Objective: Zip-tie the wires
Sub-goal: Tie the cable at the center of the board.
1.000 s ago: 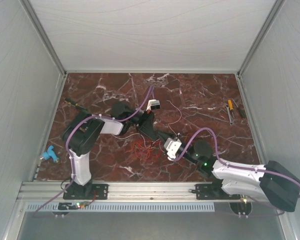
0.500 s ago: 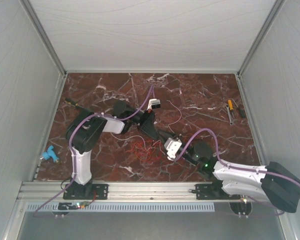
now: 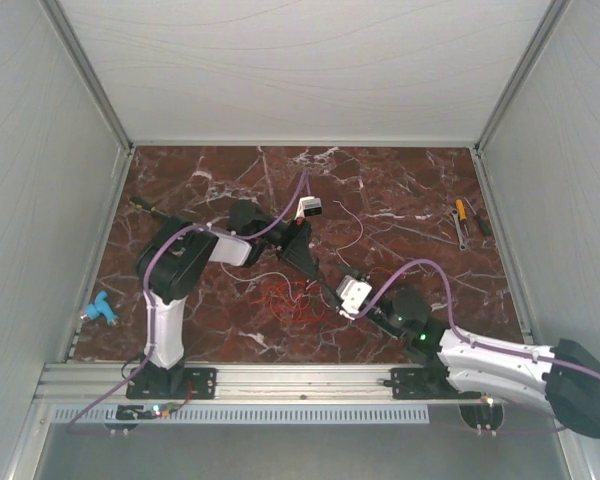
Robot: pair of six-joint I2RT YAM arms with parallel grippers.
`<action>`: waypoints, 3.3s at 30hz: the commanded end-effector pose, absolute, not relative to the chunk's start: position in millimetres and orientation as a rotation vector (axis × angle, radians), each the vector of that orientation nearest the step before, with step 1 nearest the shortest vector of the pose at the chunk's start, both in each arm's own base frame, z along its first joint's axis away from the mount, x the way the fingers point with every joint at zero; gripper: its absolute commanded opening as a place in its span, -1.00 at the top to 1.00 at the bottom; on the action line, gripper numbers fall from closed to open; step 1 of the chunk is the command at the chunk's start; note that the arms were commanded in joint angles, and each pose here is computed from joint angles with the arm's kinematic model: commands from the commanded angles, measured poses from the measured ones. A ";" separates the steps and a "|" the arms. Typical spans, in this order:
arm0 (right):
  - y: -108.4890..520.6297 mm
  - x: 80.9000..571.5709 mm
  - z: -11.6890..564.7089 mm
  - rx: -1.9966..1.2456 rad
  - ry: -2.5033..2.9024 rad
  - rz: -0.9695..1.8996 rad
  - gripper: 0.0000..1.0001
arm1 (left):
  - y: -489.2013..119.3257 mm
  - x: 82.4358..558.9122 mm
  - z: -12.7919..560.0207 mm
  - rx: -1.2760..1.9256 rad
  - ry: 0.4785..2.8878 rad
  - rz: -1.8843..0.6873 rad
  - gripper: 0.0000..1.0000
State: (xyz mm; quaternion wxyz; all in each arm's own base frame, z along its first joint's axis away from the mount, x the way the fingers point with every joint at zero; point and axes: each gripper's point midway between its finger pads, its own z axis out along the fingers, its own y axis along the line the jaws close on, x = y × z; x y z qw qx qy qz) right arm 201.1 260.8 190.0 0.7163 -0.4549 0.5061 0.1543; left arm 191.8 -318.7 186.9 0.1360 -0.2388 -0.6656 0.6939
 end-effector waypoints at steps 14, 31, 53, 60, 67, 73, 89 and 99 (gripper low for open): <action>226.4 188.7 227.6 -0.765 1.649 0.707 -0.18 | -324.6 208.5 169.9 -1.085 -1.928 2.244 1.00; 254.8 212.7 204.1 -0.862 2.005 0.798 0.00 | -317.4 213.7 132.9 -1.039 -1.966 2.265 1.00; 275.9 248.6 186.1 -0.909 2.115 0.642 0.22 | -314.5 224.0 131.8 -0.982 -1.983 2.240 1.00; 279.9 247.8 176.7 -0.919 2.145 0.633 0.28 | -314.1 223.7 130.9 -0.973 -1.982 2.231 1.00; 285.9 248.9 173.8 -0.936 2.129 0.614 0.32 | -314.3 224.1 131.5 -0.971 -1.981 2.228 1.00; 287.2 253.1 171.1 -0.931 2.126 0.588 0.39 | -314.1 223.9 132.2 -0.972 -1.981 2.226 1.00; 295.7 264.1 176.7 -0.912 2.085 0.551 0.52 | -314.0 223.7 131.8 -0.966 -1.981 2.222 1.00; 296.9 260.7 167.7 -0.940 2.108 0.538 0.71 | -314.0 224.0 132.9 -0.968 -1.980 2.221 1.00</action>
